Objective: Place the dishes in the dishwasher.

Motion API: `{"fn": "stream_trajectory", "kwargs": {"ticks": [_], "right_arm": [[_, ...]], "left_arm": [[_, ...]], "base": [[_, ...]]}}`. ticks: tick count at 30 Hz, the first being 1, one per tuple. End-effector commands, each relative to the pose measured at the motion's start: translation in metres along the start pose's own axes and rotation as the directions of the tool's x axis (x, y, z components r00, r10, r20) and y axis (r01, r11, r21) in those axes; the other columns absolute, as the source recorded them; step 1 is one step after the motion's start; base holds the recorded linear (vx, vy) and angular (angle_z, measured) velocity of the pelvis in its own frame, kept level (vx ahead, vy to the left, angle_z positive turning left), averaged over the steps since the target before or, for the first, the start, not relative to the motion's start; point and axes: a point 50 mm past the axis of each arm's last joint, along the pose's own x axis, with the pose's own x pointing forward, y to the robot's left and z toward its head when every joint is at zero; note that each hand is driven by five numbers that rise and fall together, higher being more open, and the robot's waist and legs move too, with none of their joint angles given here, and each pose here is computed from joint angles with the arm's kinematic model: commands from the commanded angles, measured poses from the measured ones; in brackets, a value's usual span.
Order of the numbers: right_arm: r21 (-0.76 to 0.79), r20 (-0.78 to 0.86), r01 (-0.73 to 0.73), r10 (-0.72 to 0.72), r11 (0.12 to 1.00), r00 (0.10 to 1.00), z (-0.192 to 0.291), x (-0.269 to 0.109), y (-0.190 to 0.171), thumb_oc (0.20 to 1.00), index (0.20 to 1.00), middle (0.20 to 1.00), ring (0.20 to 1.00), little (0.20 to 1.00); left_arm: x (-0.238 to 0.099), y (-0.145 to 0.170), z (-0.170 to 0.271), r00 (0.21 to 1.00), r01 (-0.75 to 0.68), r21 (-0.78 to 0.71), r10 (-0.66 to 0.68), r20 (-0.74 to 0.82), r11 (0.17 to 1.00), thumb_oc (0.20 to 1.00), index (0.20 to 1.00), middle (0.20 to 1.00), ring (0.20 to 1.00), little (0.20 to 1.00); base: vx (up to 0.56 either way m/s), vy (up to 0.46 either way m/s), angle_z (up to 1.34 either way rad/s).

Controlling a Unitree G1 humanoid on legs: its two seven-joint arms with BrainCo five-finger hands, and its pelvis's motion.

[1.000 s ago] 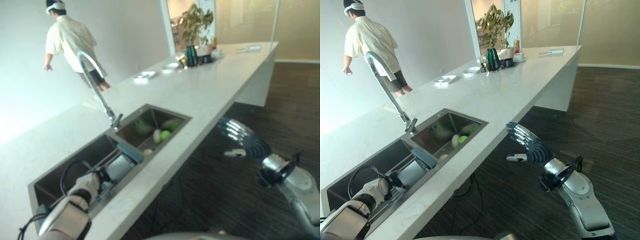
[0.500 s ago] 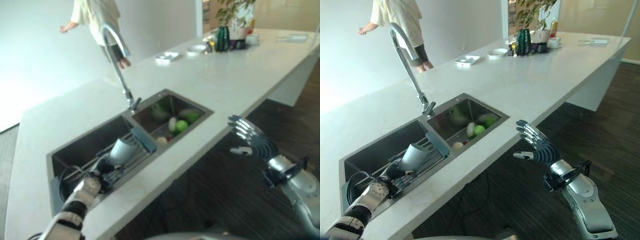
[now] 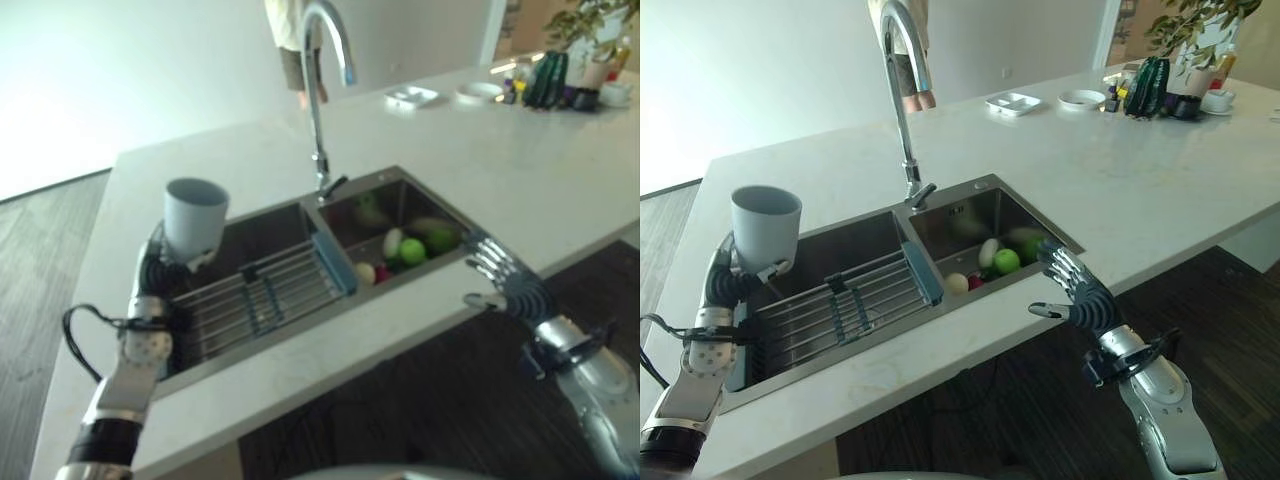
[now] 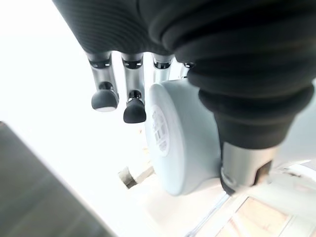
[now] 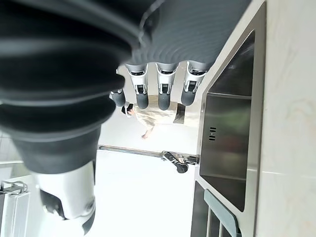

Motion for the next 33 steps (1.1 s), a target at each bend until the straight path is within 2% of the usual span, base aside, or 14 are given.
{"fn": "stream_trajectory", "kwargs": {"ticks": [1,6,14,16,23,28,33], "right_arm": [[-0.053,0.187,0.025,-0.014,0.998,0.982,0.033,0.012,0.003,1.0,1.0,1.0,1.0,1.0],[-0.087,0.261,0.075,-0.05,0.993,0.964,0.047,0.011,-0.001,1.0,1.0,1.0,1.0,1.0],[-0.067,0.374,0.129,-0.095,0.989,0.922,0.067,-0.007,-0.006,1.0,1.0,1.0,1.0,1.0],[-0.077,0.374,0.141,-0.102,0.987,0.922,0.069,-0.008,-0.004,1.0,1.0,1.0,1.0,1.0],[-0.142,0.473,0.234,-0.142,0.962,0.87,0.086,-0.007,-0.024,1.0,1.0,1.0,1.0,1.0],[-0.18,0.506,0.294,-0.167,0.939,0.846,0.089,-0.009,-0.032,1.0,1.0,1.0,1.0,1.0],[-0.087,0.516,0.384,-0.288,0.919,0.806,0.084,-0.003,-0.036,1.0,1.0,1.0,1.0,1.0]], "left_arm": [[0.029,0.033,0.049,0.961,-0.112,-0.102,0.134,0.243,0.988,0.2,0.2,0.2,0.2,0.2],[0.015,0.041,0.083,0.908,-0.081,-0.205,0.157,0.388,0.975,0.2,0.2,0.2,0.2,0.2],[-0.028,0.045,0.095,0.887,0.027,-0.417,0.171,0.43,0.908,0.2,0.2,0.2,0.2,0.2],[-0.037,0.042,0.098,0.88,0.058,-0.428,0.156,0.448,0.902,0.2,0.2,0.2,0.2,0.2],[-0.026,0.04,0.119,0.811,0.153,-0.507,0.185,0.555,0.848,0.2,0.2,0.2,0.2,0.2],[-0.023,0.033,0.122,0.791,0.222,-0.527,0.164,0.589,0.82,0.2,0.2,0.2,0.2,0.2],[-0.02,0.026,0.123,0.778,0.304,-0.553,0.133,0.614,0.776,0.2,0.2,0.2,0.2,0.2]], "base": [[0.04,-0.108,0.16],[0.04,-0.165,0.2],[0.04,-0.206,0.31],[-0.02,-0.05,0.36],[-0.35,0.105,1.22],[-0.34,0.355,1.19],[-0.21,0.436,1.5]]}}
